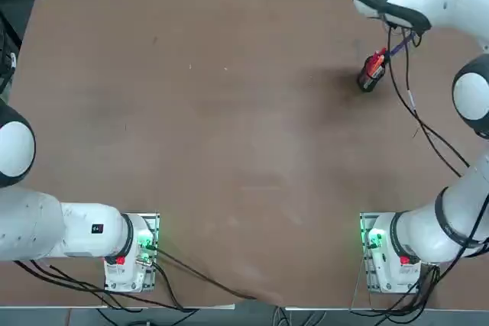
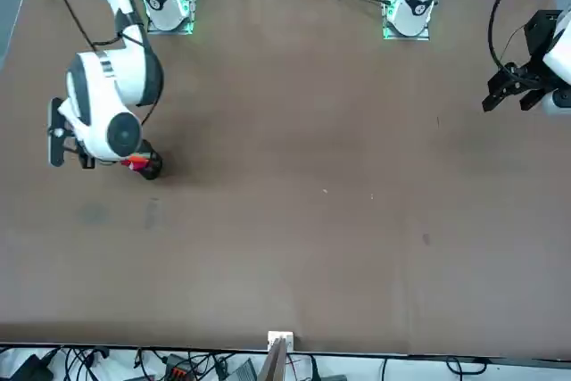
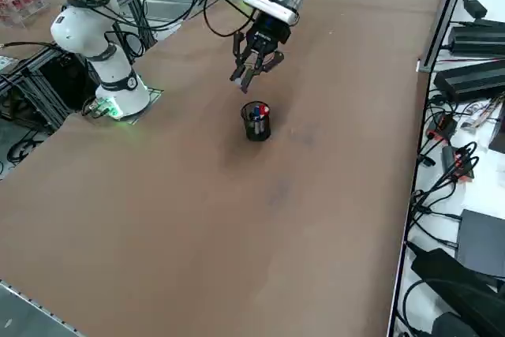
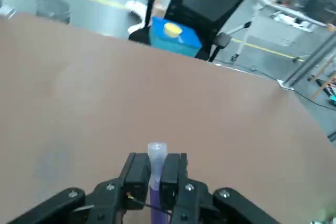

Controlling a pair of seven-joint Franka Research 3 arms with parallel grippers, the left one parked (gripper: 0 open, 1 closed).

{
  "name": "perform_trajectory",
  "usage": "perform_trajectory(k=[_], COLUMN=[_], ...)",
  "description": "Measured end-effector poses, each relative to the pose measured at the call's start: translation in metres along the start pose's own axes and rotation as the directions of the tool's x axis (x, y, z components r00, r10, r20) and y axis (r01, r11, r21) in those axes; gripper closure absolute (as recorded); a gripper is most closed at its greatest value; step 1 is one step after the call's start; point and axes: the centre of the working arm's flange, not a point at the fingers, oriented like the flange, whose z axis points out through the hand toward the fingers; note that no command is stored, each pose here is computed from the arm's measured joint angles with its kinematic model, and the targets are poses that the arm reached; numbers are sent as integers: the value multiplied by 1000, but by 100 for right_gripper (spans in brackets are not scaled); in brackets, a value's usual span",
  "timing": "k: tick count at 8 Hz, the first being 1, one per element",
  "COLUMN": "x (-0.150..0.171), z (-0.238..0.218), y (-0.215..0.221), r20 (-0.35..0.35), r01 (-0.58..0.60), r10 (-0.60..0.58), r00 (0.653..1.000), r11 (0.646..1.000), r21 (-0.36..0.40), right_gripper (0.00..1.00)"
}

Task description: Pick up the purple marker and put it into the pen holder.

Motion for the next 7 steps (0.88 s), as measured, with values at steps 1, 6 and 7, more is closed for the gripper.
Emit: perform_trajectory(k=[1,6,7], x=[-19,-85,-90], z=[-2,4,-3], y=[1,-6,-4], r20=[-39,-132,-133], r01=[-58,-231,-247], r10=[58,233,251], r00=[998,963,959], r11=[998,972,968], r21=[-6,33,47], right_gripper=[85,85,85])
